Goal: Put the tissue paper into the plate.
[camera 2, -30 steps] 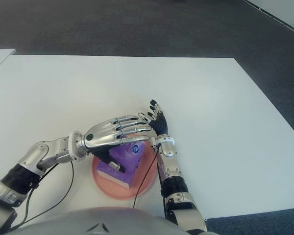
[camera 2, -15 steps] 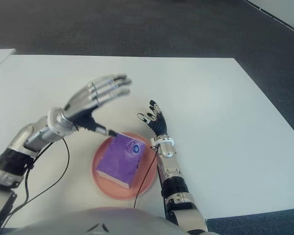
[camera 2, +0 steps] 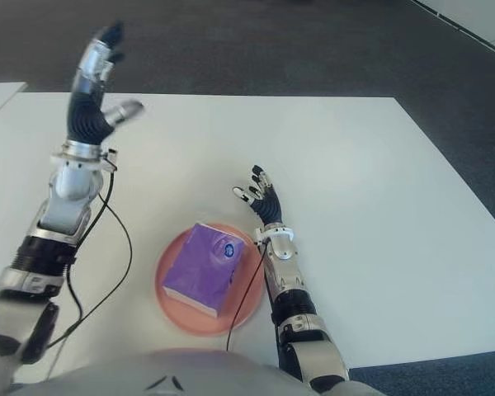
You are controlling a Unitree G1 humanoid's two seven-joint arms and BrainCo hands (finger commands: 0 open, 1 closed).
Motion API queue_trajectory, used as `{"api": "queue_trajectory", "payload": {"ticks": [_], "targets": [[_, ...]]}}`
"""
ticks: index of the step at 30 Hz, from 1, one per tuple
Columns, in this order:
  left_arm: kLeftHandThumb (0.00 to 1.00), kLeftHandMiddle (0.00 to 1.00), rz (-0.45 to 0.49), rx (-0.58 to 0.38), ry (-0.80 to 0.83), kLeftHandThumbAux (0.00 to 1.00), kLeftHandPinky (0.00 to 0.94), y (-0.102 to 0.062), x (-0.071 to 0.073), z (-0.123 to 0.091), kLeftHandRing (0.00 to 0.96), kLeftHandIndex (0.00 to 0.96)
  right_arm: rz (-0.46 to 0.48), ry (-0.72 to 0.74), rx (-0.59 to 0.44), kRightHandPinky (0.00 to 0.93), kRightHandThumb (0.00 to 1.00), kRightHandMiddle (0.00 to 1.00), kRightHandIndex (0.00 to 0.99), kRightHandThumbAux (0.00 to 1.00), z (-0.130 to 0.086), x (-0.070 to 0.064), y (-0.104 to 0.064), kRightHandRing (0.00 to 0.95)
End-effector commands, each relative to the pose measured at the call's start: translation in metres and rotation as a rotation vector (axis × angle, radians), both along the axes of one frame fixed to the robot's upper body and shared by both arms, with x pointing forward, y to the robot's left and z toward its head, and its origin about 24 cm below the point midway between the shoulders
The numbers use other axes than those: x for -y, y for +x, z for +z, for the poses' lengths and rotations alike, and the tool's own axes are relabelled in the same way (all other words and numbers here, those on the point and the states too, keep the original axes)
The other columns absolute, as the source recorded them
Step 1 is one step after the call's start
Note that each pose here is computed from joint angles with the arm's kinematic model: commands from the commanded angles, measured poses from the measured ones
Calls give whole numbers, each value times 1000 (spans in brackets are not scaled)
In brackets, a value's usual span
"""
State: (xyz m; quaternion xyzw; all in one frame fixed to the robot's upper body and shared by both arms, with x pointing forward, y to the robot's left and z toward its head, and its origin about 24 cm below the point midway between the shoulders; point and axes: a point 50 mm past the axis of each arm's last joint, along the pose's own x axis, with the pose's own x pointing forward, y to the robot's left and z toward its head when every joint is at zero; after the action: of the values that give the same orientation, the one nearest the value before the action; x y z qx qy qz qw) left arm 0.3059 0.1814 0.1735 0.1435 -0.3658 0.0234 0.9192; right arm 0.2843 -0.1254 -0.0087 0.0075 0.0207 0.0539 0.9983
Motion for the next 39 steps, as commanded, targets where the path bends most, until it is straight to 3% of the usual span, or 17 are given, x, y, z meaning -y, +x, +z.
{"api": "queue_trajectory", "payload": {"ticks": [1,5,10,24,39], "targets": [[42,0,92,-195,-194,466,0,12,-9,-28,0,0,-26,11,-133,18,23,50,63,678,-25,5,-18,14],[31,0,129,-237,-216,482,0,14,-11,-35,0,0,-32,12,-165,20,13,49,55,695,-32,9,-14,18],[32,0,190,-293,-270,467,0,20,-12,-45,0,0,-13,16,-131,21,16,45,52,702,-29,7,-12,12],[31,0,239,-380,-265,446,0,26,-10,-73,0,0,7,8,-110,27,10,39,49,701,-30,7,-13,9],[1,0,124,-616,-137,503,0,3,1,-120,0,0,-4,15,-116,47,8,49,58,718,-29,8,-11,21]]}}
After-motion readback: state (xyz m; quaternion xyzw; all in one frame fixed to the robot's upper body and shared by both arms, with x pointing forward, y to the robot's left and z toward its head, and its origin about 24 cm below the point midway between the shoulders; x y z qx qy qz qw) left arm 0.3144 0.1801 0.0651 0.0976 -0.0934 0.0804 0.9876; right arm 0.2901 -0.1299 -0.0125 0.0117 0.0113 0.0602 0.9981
